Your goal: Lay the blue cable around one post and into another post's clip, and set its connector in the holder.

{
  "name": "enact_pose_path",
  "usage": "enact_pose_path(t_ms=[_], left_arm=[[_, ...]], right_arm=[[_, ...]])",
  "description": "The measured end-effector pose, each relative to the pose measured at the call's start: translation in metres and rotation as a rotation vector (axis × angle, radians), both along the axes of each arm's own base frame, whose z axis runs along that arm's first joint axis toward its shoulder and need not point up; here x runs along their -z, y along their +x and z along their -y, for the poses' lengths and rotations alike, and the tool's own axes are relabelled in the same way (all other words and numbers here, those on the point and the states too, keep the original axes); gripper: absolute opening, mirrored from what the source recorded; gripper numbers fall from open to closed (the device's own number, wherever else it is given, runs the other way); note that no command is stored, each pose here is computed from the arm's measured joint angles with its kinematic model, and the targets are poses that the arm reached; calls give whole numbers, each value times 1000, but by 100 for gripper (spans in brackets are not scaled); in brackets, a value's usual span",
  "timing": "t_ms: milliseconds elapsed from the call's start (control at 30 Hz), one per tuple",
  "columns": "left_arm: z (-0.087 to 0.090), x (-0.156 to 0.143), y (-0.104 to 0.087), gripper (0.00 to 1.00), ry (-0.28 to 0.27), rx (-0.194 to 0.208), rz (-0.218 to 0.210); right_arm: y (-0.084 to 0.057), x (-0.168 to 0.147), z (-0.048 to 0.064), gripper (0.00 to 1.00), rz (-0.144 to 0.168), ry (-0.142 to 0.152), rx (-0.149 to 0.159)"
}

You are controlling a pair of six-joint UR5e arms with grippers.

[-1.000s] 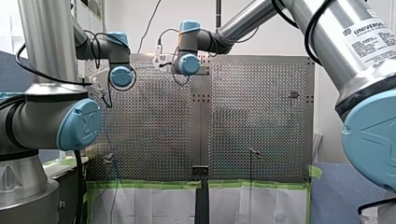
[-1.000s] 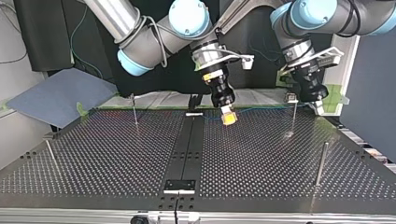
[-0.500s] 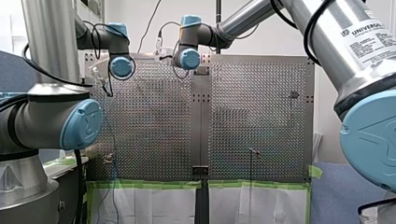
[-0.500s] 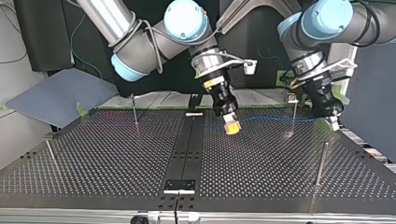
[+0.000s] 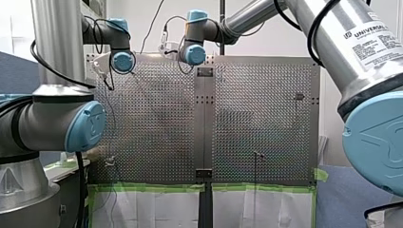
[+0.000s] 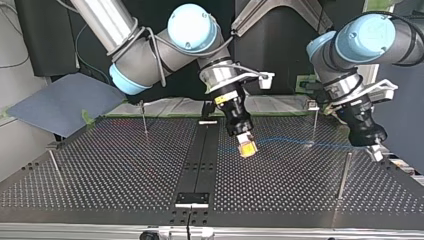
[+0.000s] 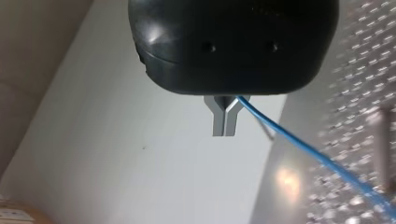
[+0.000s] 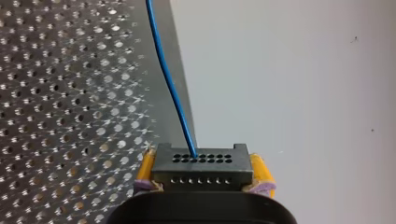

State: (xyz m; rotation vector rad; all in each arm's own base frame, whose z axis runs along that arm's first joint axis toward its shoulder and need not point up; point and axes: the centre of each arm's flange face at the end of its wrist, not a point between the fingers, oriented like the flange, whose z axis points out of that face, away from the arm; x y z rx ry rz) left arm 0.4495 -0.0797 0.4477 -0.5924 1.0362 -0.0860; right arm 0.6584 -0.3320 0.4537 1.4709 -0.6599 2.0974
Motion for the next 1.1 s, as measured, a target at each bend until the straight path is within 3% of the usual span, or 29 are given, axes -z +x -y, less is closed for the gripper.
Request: enact_pose_path(t_ms=[267, 633, 867, 1100], left_arm=[[-25, -18, 10, 0, 7, -2, 31], [-66, -8, 37, 0, 41, -11, -4], [-100, -19, 55, 0, 53, -51, 0], [-105, -22, 73, 0, 59, -33, -11]], right_arm=[[7, -2, 1, 5, 3, -14, -30], [25, 6, 7, 5, -6, -17, -56], [37, 9, 17, 5, -5, -18, -58], [53, 27, 23, 5, -32, 1, -67]])
